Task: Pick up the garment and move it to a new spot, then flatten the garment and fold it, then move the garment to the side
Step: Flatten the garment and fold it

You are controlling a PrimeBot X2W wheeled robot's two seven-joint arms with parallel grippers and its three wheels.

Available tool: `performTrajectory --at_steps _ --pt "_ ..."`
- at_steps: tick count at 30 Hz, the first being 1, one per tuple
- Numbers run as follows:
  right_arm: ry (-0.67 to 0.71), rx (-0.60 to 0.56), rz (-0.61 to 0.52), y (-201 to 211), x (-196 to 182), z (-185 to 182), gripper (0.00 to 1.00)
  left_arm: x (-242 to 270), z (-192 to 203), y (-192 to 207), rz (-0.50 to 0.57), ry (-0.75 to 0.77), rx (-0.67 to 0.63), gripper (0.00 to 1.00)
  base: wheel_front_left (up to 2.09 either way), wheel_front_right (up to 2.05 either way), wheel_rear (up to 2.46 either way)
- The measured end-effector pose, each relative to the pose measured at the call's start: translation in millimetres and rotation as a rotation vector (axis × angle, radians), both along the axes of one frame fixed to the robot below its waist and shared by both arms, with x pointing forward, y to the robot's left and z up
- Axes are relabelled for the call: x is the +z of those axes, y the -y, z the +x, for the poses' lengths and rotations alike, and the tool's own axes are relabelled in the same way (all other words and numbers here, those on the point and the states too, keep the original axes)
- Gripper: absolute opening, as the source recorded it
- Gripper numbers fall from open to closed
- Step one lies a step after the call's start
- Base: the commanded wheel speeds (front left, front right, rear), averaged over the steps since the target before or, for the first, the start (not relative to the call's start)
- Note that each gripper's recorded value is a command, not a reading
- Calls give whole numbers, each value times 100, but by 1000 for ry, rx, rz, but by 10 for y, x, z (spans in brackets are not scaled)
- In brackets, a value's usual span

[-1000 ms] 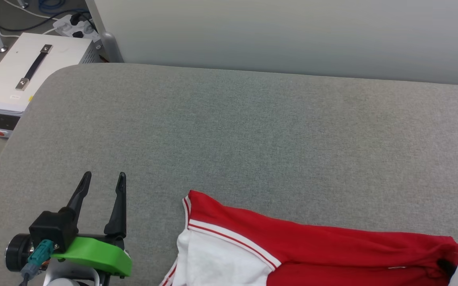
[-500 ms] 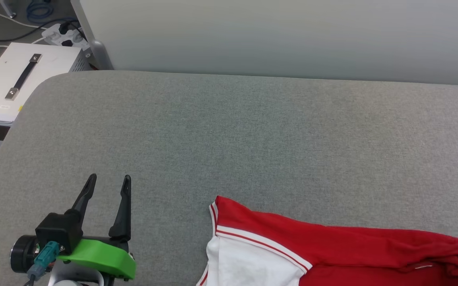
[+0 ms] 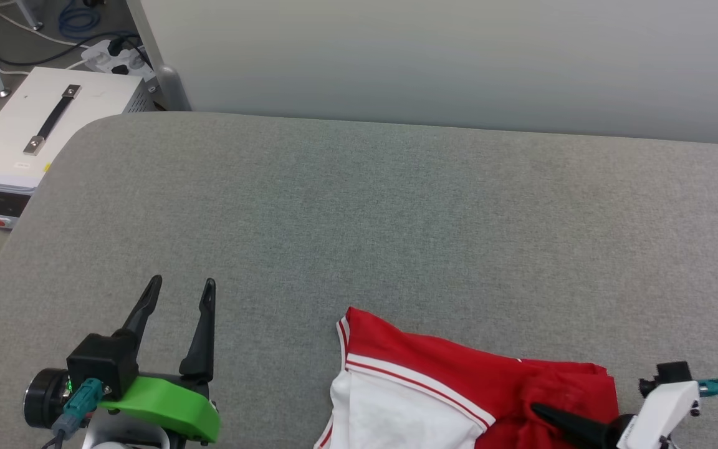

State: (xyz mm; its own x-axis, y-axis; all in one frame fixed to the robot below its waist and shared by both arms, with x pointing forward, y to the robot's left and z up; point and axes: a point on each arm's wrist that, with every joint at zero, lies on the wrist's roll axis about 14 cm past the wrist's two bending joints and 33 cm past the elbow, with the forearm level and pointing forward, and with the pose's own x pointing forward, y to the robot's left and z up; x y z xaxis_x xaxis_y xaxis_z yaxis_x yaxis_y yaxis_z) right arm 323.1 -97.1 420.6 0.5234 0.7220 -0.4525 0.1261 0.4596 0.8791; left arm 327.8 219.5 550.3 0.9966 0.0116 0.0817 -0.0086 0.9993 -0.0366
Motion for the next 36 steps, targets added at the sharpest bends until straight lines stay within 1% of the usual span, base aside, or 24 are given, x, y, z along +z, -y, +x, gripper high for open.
performTrajectory --at_steps 5,10,16,19,22,25,28,29,30,32,36 --pt "18 89 118 -515 104 -60 0 -36 -14 -8 -1 -16 4 100 0 0 0" --pt "32 149 224 -967 234 -85 0 -28 13 -23 2 -15 8 100 0 0 0" --pt "63 236 304 -1466 415 -46 0 -16 84 -42 -1 -12 12 100 0 0 0" --pt "68 263 304 -1630 413 -13 0 -34 111 -65 1 -13 18 100 0 0 0" --pt "54 273 277 -1708 309 16 0 -76 135 -89 -1 -23 27 100 0 0 0" --pt "34 265 249 -1730 185 49 0 -128 151 -100 -7 -33 33 100 0 0 0" --pt "31 231 238 -1729 119 108 0 -179 168 -124 -6 -46 39 100 0 0 0" --pt "41 215 231 -1727 112 146 31 -197 172 -132 -6 -50 40 100 0 0 0" --pt "52 198 233 -1728 125 186 100 -216 177 -142 -5 -54 44 100 0 0 0" --pt "69 167 233 -1713 148 240 100 -232 189 -148 -3 -58 44 100 0 0 0" --pt "90 153 230 -1694 193 252 100 -213 199 -149 -1 -50 40 100 0 0 0"
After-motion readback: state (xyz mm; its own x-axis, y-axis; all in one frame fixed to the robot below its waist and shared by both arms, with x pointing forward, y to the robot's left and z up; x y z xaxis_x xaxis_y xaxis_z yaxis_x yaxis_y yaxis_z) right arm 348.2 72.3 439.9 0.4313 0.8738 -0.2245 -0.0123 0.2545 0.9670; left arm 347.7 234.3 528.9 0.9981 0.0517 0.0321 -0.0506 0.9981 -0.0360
